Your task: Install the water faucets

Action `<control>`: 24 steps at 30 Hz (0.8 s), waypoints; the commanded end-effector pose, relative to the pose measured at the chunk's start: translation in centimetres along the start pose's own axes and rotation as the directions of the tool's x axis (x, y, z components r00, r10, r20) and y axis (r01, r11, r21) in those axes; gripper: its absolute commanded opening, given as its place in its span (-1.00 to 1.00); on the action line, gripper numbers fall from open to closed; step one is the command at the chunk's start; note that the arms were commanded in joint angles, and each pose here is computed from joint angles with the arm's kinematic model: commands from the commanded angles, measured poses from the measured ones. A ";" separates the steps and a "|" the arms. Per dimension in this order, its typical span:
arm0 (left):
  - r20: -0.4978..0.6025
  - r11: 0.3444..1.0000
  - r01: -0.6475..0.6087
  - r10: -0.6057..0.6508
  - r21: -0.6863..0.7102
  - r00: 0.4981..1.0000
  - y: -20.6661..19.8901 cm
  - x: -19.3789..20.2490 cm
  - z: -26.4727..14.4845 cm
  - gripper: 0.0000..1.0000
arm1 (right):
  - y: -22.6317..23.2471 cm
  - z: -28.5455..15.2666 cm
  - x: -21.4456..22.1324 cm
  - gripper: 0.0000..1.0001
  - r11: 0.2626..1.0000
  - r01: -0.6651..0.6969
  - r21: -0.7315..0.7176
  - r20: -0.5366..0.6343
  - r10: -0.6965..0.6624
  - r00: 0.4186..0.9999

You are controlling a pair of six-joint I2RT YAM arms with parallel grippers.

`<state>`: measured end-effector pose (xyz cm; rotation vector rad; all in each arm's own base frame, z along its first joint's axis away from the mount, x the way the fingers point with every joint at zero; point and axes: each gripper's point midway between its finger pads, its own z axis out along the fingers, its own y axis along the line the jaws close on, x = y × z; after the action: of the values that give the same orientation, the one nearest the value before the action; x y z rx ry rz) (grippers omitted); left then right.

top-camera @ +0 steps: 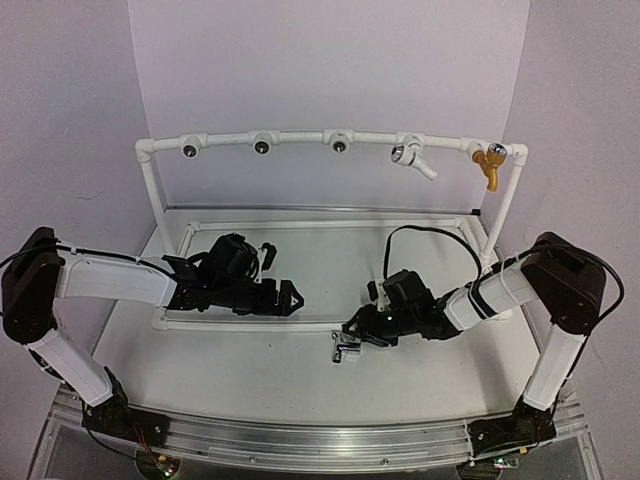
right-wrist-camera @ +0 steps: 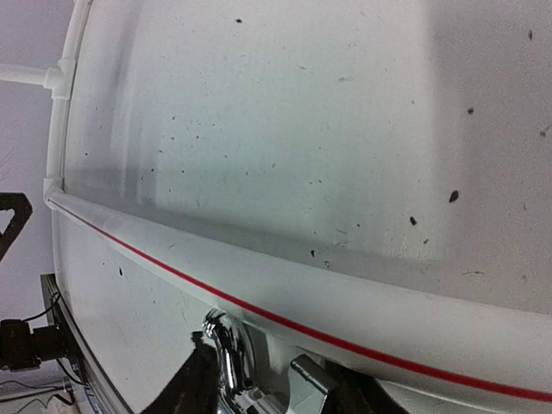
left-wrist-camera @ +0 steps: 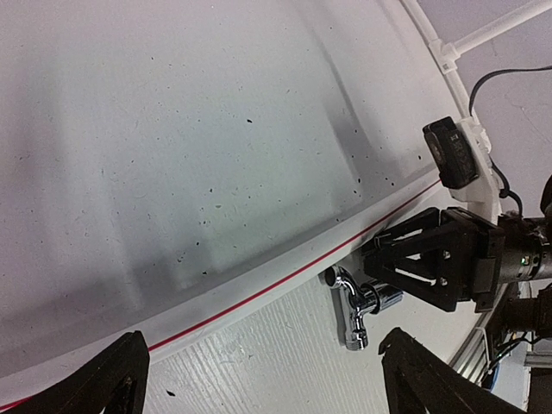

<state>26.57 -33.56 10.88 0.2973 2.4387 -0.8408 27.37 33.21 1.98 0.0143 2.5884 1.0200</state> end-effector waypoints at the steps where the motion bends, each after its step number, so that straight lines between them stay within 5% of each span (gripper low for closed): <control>1: 0.077 0.999 -0.005 0.002 0.045 0.997 -2.0 -2.3 -1.1 0.93 | -0.3 0.6 -0.8 -0.34 1.000 -0.011 0.015 0.043 0.011 0.999; 10: 0.106 0.994 -0.007 -0.004 0.107 0.994 -3.4 -3.1 -2.0 0.96 | 1.9 -1.9 -1.3 -0.99 0.997 -0.028 -0.072 0.079 0.033 0.996; 17: 0.169 0.960 -0.043 -0.005 0.276 0.986 -6.7 -4.2 -4.3 0.99 | 5.4 -6.5 -2.7 -1.00 0.981 0.057 -0.188 0.175 -0.023 0.984; 24: 0.234 0.790 -0.177 0.044 0.587 0.971 -12.6 -4.3 -8.6 0.99 | 11.1 -14.6 -4.9 -1.00 0.899 0.259 -0.353 0.397 -0.107 0.912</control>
<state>24.64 -36.46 19.34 0.3941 2.1268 -1.2427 25.54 31.18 12.82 -0.0341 2.2717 1.2138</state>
